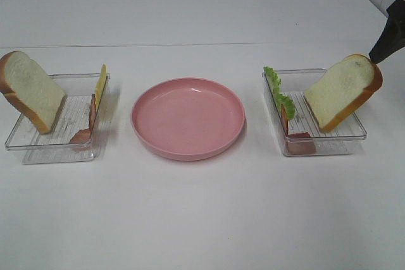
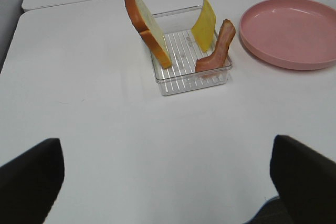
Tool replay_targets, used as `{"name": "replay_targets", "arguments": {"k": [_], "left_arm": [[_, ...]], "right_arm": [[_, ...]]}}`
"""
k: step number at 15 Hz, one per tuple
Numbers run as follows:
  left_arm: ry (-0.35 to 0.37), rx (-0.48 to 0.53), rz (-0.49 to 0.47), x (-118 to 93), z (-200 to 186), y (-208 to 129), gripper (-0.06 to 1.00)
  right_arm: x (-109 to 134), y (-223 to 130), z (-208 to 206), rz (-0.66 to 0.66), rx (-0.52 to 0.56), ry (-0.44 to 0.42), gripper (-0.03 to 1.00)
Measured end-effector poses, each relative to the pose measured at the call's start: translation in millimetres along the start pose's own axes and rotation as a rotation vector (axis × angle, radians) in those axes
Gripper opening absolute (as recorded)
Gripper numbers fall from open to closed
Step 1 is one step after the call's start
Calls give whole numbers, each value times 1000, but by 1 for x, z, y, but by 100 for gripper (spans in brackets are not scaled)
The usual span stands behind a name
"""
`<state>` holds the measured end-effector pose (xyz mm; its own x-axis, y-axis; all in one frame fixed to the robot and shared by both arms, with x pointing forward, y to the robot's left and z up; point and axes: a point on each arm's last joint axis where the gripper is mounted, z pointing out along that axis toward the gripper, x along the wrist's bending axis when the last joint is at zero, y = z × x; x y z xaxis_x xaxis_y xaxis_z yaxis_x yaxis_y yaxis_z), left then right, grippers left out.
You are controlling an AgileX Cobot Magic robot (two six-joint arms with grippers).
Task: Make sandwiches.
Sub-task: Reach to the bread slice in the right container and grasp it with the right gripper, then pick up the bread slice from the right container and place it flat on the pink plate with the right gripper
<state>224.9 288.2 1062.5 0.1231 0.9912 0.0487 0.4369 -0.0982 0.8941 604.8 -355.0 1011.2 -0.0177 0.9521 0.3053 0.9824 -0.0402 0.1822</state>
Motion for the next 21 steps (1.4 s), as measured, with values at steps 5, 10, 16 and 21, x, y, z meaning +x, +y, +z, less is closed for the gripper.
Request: {"name": "replay_targets", "arguments": {"k": [5,10,16,21], "left_arm": [[0,0,0,0,0,0,99],[0,0,0,0,0,0,99],[0,0,0,0,0,0,99],[0,0,0,0,0,0,99]], "right_arm": [[-15,39,28,-18,82,53,77],[-24,54,61,2,138,145,77],[-26,55,69,-6,152,164,32],[-25,55,69,24,154,172,22]]}}
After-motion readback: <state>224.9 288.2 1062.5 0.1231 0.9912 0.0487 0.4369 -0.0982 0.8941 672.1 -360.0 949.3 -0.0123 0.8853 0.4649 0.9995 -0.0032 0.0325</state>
